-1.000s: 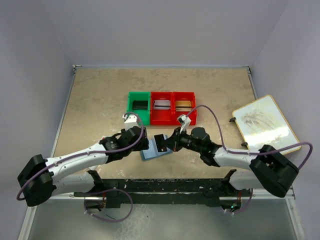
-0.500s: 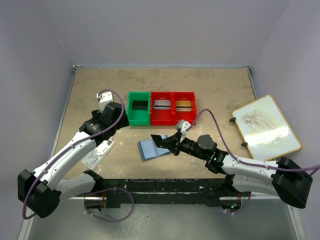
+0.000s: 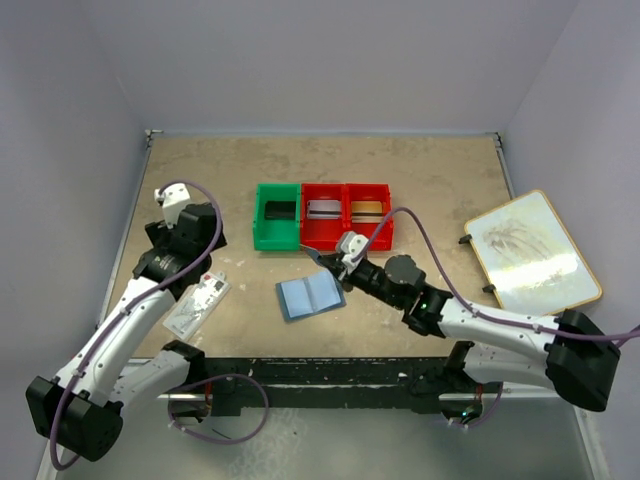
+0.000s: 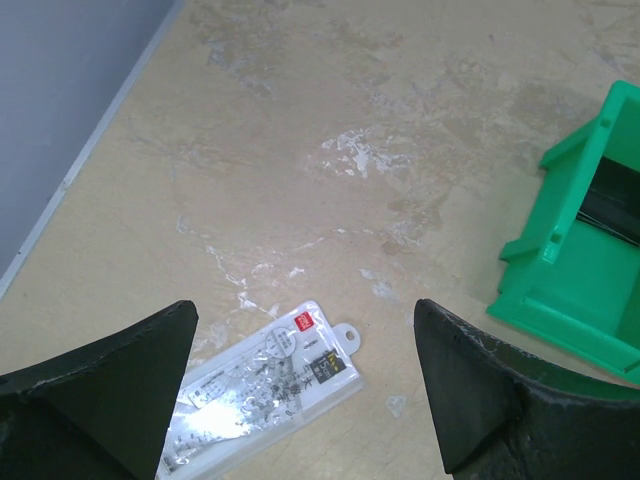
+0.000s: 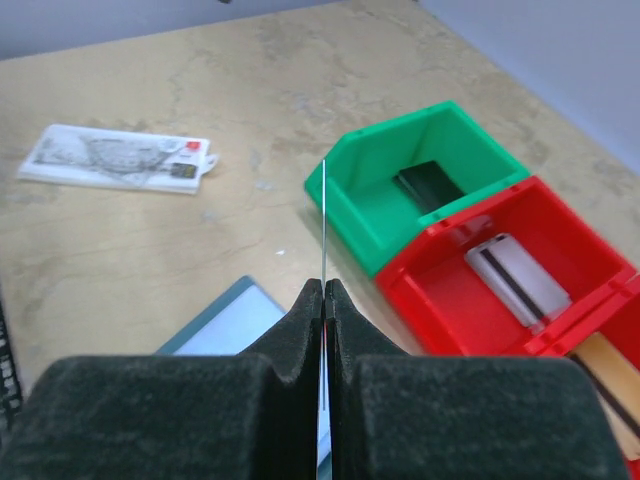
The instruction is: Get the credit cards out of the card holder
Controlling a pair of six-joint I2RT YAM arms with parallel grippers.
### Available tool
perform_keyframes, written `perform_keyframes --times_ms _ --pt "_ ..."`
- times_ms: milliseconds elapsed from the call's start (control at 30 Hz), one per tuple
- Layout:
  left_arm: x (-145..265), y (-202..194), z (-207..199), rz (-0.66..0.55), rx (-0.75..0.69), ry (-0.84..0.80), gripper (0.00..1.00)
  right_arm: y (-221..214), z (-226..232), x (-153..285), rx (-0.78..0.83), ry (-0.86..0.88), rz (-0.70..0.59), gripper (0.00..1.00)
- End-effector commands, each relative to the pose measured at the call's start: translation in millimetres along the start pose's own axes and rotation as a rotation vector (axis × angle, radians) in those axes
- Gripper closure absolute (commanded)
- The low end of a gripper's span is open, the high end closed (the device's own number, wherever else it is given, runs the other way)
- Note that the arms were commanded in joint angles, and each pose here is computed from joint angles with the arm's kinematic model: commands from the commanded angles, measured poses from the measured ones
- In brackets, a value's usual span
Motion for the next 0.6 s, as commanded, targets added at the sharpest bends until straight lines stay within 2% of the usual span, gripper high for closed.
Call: perform_keyframes --times_ms 0,133,233,367,567 --pt "3 11 10 -0.072 0.014 0.062 0.13 24 -17 -20 0.145 -0.087 -0.007 1.00" --pt "4 12 11 -0.072 0.009 0.071 0.13 32 -29 -46 0.268 -0.128 0.043 1.00" --pt "5 14 12 -0.082 0.016 0.076 0.13 28 -32 -75 0.338 -0.108 0.132 1.00" --pt "9 17 16 -0.106 0.034 0.086 0.13 21 -40 -117 0.343 -0.112 0.276 1.00" --pt "18 25 26 -0.166 0.086 0.108 0.13 6 -50 -169 0.331 -0.105 0.407 1.00"
Point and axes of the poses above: each gripper's point midway between its finger pads, its own x axis back along the fingers, its own z axis along the line the jaws close on, y = z × x, the point moved 8 cm from there along x, back along the fingers, and after that the axes turned 2 degrees about x, right-handed, at the moved point
